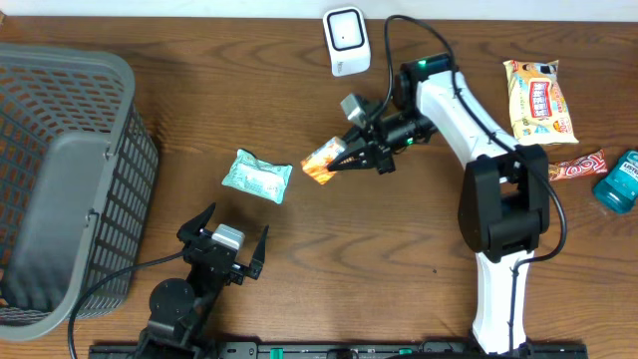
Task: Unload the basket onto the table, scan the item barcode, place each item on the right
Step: 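Lift the orange box and rotate it with the right gripper, then turn the orange box and carry it toward the scanner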
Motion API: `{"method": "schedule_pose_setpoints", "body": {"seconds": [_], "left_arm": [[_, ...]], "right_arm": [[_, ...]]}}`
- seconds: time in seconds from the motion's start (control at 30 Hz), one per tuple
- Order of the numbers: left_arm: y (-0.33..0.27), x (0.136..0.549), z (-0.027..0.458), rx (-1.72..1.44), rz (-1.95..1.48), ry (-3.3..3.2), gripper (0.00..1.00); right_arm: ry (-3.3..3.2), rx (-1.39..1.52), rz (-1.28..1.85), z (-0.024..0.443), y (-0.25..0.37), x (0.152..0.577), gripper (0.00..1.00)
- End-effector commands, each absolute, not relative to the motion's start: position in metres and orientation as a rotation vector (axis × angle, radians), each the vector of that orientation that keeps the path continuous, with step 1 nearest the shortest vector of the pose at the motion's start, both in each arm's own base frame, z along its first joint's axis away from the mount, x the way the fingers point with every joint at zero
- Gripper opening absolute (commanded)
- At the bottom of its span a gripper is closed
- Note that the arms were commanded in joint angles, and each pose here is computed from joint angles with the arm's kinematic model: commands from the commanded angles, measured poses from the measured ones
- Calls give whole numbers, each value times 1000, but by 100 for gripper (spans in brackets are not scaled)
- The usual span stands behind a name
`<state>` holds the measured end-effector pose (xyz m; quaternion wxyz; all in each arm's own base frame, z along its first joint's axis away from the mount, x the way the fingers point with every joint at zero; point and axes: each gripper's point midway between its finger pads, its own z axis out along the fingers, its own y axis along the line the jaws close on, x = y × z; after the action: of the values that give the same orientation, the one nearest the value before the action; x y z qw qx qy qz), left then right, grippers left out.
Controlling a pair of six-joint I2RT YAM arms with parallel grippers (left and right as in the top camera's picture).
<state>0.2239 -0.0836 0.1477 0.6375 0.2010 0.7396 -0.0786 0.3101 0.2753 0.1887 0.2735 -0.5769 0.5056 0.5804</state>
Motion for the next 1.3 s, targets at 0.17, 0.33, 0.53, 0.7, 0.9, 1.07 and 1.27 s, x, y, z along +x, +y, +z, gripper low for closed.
{"method": "schedule_pose_setpoints", "body": {"seconds": [0.17,0.33,0.53,0.7,0.9,1.07,1.27], "left_arm": [[-85,222,134,463,-197,1728,98],[-85,222,134,463,-197,1728,98],[-85,222,134,463,-197,1728,98],[-85,222,134,463,-197,1728,98],[-85,222,134,463,-197,1728,98],[-85,222,134,463,-197,1728,98],[-85,222,134,463,-197,1728,98]], "right_arm": [[920,-1502,1361,232,293,314,1],[821,-1543,1315,235,304,308,1],[660,-1583,1192,253,308,307,1],[545,-1602,1092,273,307,305,1],[515,-1611,1062,280,306,303,1],[698,-1661,1156,267,304,301,1],[1352,-1613,1456,241,300,301,1]]}}
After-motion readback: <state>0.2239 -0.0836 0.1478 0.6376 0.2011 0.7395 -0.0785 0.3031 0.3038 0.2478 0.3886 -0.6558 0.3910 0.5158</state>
